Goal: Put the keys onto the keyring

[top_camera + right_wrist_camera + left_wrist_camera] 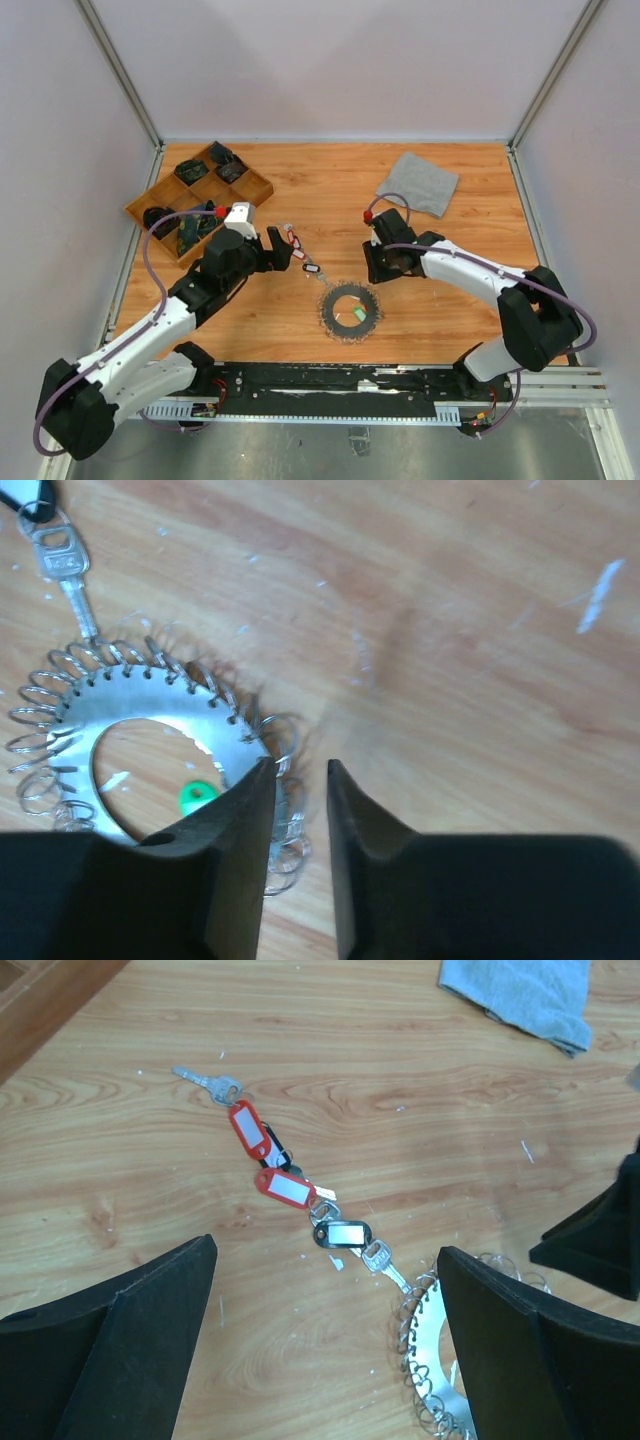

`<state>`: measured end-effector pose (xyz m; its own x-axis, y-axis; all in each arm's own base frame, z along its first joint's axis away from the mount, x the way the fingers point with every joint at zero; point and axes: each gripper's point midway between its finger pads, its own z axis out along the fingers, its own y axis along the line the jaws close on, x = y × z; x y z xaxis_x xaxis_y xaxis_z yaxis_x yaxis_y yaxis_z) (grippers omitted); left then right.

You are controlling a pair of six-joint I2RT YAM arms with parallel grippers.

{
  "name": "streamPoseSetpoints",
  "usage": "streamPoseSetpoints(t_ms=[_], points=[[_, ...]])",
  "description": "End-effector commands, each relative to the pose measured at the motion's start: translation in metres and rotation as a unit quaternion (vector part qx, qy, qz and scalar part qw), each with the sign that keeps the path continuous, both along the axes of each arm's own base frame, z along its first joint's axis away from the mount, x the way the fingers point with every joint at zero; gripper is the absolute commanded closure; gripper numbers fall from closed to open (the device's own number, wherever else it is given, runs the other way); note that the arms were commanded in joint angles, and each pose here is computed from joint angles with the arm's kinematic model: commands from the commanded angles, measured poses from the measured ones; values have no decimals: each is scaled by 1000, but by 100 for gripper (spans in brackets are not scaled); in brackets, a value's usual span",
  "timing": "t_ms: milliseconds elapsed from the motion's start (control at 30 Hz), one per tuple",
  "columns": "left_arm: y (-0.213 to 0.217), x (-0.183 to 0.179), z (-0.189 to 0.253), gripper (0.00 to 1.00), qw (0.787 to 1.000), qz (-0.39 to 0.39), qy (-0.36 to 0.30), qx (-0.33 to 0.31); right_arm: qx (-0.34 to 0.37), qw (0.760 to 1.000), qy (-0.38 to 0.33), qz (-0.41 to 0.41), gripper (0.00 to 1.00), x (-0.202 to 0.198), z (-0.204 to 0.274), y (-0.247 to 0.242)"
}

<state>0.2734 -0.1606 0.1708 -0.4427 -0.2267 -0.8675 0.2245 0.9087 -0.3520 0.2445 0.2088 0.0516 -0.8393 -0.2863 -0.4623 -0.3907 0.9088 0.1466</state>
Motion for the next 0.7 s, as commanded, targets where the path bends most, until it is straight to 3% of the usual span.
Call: streamPoseSetpoints(t_ms=[0, 300, 500, 667], points=[[-13, 22, -5, 1, 1000, -3, -7, -26, 21, 999, -9, 27, 60, 8, 12, -12], [-26, 42, -45, 2, 999, -39, 27, 7, 48, 995, -80, 22, 24, 27, 44, -14], [-28, 42, -53, 1, 998, -55, 27, 21, 98, 990, -95, -43, 19, 28, 47, -21], [-32, 40, -58, 2, 997, -71, 25, 23, 98, 994, -16, -48, 23, -4, 36, -30]])
